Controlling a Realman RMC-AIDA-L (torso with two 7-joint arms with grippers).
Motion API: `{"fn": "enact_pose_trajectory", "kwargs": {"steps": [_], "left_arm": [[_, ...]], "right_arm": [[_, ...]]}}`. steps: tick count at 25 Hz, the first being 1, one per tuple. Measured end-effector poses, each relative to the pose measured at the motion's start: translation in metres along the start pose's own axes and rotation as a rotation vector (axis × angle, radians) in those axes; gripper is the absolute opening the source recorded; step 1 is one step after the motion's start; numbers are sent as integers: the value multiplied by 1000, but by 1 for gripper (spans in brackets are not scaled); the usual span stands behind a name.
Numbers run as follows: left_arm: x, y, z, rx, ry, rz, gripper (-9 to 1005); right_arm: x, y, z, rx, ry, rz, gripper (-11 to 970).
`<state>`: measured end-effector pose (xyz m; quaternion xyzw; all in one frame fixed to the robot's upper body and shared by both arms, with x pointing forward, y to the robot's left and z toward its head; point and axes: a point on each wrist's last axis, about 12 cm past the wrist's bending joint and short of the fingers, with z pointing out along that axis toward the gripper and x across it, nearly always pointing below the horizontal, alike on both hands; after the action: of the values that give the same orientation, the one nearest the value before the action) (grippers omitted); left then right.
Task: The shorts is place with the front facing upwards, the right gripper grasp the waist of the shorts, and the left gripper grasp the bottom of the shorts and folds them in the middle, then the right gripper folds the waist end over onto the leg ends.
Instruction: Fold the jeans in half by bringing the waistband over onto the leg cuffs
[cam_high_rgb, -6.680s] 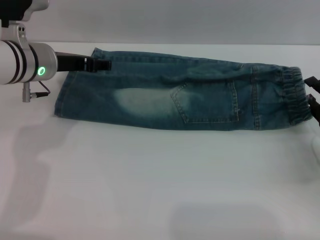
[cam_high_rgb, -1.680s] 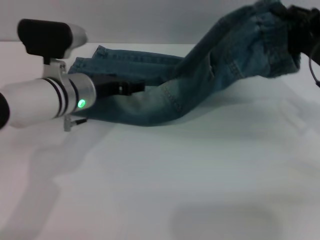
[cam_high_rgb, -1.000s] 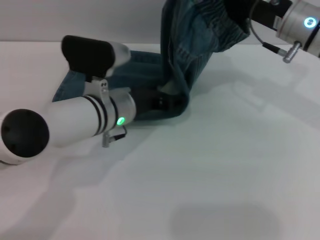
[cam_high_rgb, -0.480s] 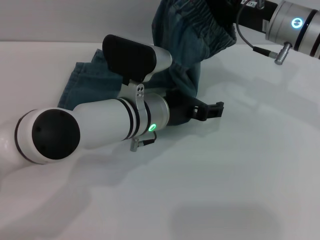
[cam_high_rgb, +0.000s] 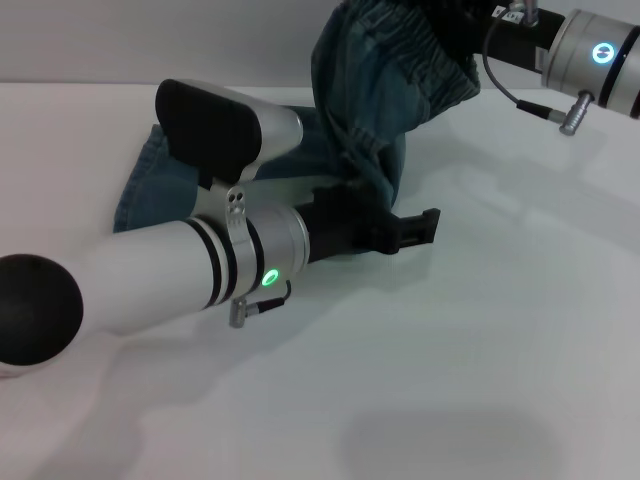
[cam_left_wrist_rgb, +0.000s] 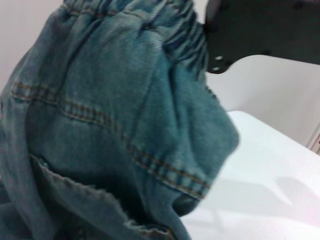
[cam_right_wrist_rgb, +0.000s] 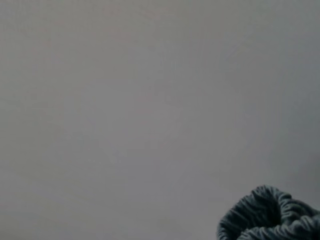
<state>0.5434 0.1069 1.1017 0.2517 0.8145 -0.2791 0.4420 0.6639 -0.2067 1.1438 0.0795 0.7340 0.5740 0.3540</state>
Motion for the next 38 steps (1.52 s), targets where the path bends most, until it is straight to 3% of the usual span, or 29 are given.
{"fn": "enact_pose_trajectory", "kwargs": {"steps": [5, 8, 17, 24, 28, 32, 38], "left_arm": [[1, -9, 1, 31, 10, 23, 847], [5, -6, -6, 13, 4, 16, 846], [27, 39, -51, -172, -10, -57, 846], [26, 68, -71, -293, -67, -92, 846], [17, 66, -61, -283, -82, -60, 846], [10, 50, -31, -233, -81, 11, 845], [5, 33, 6, -236, -131, 135, 845]], "right_arm": [[-2, 4, 3, -5, 4, -10, 109], [-2, 1, 1, 2, -1, -8, 109], [3, -14, -19, 23, -18, 21, 108], [-1, -7, -14, 4, -8, 6, 108], [-2, 2, -8, -36, 19, -9, 107], [-1, 7, -5, -57, 36, -16, 107], [3, 7, -8, -80, 49, -11, 107]]}}
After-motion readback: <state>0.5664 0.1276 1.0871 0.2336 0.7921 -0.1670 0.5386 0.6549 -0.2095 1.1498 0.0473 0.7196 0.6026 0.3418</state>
